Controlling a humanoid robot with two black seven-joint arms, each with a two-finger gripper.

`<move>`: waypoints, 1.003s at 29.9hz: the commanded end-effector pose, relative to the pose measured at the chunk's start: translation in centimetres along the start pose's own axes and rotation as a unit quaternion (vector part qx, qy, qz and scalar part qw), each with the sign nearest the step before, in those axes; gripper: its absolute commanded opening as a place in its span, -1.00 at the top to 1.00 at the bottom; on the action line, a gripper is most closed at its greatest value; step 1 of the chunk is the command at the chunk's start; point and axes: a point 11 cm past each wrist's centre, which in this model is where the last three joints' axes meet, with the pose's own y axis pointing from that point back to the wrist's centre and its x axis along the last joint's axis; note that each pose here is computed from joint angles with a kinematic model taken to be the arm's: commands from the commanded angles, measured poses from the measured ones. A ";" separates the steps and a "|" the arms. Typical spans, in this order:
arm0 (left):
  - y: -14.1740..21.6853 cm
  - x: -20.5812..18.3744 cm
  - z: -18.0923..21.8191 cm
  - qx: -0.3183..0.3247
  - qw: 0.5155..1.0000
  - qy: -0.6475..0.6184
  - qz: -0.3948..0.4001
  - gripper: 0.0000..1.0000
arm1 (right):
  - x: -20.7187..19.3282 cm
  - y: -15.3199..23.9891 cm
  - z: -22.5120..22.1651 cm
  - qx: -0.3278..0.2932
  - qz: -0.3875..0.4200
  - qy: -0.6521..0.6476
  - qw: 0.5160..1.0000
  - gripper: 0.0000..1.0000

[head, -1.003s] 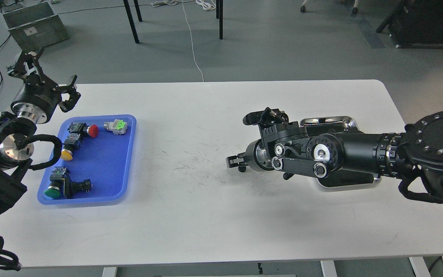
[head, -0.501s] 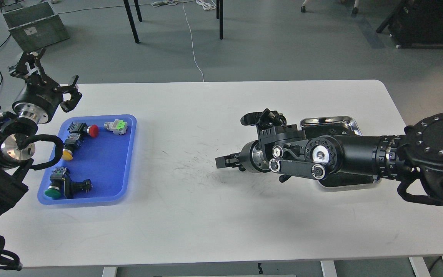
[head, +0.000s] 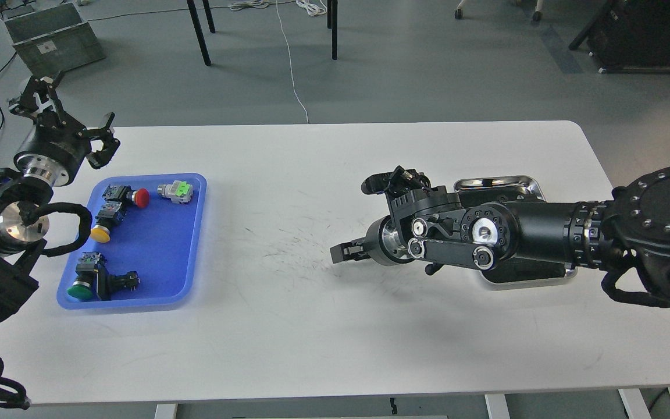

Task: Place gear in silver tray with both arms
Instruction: 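Reach the right gripper down to the black gear and grasp it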

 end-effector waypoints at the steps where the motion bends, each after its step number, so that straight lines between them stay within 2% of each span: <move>1: 0.0 0.0 0.0 0.000 1.000 0.000 0.000 -0.96 | 0.1 0.0 0.0 -0.001 0.000 0.001 1.000 -0.07; 3: 0.0 0.1 0.2 -0.001 1.000 -0.001 0.000 -0.96 | 0.3 0.1 0.1 -0.002 0.002 0.004 1.000 0.12; 12: 0.1 0.2 0.2 -0.001 1.000 -0.002 0.001 -0.96 | 0.1 0.1 0.4 -0.010 -0.003 0.014 1.000 0.31; 18: 0.2 0.4 0.0 0.000 1.000 -0.002 0.004 -0.96 | -0.1 0.0 0.6 -0.014 -0.010 0.018 1.000 0.33; 22: 0.2 0.4 0.0 0.000 1.000 -0.002 0.004 -0.96 | -0.2 0.0 0.7 -0.015 -0.014 0.019 1.000 0.56; 27: 0.2 0.4 0.0 0.000 1.000 -0.002 0.004 -0.96 | -0.2 0.1 0.7 -0.016 -0.016 0.019 1.000 0.96; 30: 0.2 0.4 0.0 0.000 1.000 -0.002 0.004 -0.96 | 0.9 0.6 0.5 -0.017 -0.006 0.025 1.000 0.96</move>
